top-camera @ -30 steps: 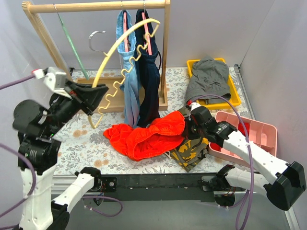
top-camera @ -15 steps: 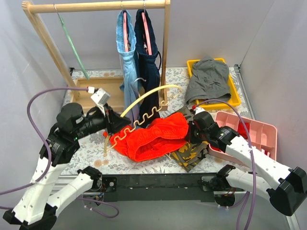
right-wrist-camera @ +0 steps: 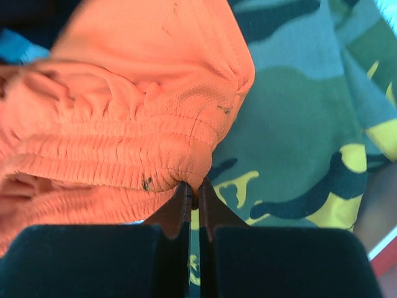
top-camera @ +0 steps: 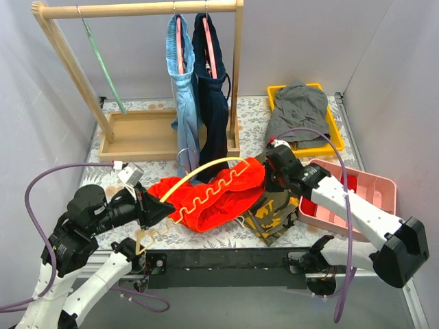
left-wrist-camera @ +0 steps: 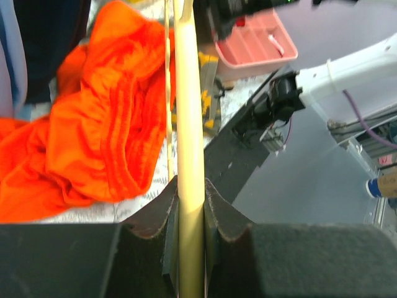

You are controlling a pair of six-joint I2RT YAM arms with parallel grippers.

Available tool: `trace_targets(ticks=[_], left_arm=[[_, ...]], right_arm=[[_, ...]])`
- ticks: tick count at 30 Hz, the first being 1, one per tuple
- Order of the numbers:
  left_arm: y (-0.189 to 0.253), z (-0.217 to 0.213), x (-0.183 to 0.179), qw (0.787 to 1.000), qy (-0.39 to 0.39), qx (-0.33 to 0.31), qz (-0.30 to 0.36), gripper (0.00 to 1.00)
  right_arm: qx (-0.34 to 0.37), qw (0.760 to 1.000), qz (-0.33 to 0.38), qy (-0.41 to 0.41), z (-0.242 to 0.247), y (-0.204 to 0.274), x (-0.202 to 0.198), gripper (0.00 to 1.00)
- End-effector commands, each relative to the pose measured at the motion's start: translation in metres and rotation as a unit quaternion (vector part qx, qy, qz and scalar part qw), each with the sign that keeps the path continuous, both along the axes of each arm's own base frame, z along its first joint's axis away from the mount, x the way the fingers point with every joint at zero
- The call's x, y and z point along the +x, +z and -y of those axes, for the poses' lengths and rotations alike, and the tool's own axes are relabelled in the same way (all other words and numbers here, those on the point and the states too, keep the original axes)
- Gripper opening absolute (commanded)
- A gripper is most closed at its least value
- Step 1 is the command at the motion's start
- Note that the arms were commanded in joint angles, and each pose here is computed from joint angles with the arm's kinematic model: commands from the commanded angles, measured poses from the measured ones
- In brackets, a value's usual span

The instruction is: Place the shorts on the hanger

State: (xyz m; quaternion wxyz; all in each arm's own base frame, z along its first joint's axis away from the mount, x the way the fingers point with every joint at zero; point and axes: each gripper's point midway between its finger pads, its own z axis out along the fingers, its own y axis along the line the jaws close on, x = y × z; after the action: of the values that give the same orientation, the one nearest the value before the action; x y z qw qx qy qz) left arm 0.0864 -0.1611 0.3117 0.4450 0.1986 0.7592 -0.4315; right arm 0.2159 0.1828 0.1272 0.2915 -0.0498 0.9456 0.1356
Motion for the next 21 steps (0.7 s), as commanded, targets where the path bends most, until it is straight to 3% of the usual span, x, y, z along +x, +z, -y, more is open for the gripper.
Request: trace_targets(ticks=[1, 10, 21], left_arm=[[-0.011, -0.007, -0.008, 0.999, 0.005, 0.027, -0.029, 0.0], [-0.024, 0.005, -0.002, 0.997, -0.023, 0.06, -0.046, 0.0], [-0.014, 0.025, 0.025, 0.997, -0.036, 0.072, -0.005, 0.0]], right_arm=[[-0.004, 0.999, 0.042, -0.032, -0.003, 0.037, 0.033, 0.01], [0.0, 0.999, 0.038, -0.024, -0.013, 0.049, 0.044, 0.01], [0.027, 1.0, 0.003, 0.012, -0.024, 0.061, 0.025, 0.01]])
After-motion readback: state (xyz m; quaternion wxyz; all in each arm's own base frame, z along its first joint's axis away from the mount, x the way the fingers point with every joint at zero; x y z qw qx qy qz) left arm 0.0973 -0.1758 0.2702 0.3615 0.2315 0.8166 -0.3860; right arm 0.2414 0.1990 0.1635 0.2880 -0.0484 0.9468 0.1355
